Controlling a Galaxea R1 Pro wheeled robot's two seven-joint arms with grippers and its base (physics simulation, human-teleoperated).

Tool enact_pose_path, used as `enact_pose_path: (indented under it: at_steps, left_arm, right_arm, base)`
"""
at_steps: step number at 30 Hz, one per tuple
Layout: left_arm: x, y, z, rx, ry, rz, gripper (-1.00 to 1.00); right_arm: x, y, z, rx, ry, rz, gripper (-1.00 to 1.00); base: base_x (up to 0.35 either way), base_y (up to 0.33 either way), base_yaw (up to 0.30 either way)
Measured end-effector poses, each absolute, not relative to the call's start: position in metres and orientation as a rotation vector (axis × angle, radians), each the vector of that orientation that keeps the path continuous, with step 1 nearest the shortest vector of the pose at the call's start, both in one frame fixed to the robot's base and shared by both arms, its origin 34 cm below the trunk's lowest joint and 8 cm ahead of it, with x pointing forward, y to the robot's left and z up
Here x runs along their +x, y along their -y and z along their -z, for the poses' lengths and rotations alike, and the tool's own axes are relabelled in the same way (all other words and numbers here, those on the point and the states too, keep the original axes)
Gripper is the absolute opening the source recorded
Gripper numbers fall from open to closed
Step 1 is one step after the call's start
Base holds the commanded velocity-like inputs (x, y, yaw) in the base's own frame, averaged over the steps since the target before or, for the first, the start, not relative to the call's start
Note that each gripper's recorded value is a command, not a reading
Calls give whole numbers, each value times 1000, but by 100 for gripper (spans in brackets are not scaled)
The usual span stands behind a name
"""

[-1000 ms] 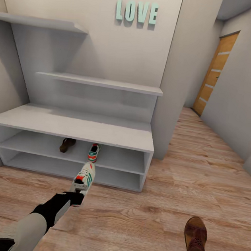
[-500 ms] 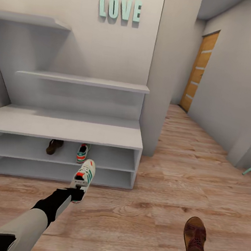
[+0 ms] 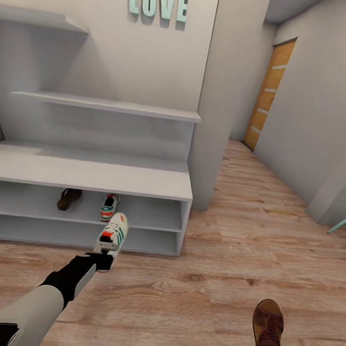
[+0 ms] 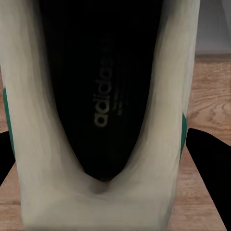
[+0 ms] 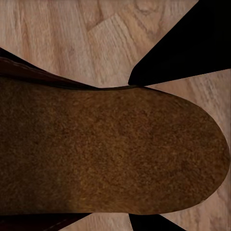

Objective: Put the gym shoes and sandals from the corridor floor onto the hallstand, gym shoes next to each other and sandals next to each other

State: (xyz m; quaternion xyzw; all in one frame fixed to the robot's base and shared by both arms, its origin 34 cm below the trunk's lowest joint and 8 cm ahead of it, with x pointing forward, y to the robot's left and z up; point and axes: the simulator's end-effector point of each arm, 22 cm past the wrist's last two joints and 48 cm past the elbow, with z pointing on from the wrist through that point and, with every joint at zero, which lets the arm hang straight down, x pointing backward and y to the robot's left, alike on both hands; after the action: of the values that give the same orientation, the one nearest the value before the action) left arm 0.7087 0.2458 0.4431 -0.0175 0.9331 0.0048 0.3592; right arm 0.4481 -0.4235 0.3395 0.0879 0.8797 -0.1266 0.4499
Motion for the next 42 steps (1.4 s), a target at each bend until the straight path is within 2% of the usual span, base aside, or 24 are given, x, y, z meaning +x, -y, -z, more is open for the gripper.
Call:
enact_pose_path:
  at_steps: [28,42]
  left_arm:
    - [696,-258,-394,-77,-2426,-84,-100]
    - [696,-258,-395,-82,-2424,-84,-100]
  right_arm:
    - [435,423,-297,207,-2196,315,-100]
    - [434,423,-297,208,-2196,315,-100]
  base:
    - [3,0,0]
    - [296,0,0]
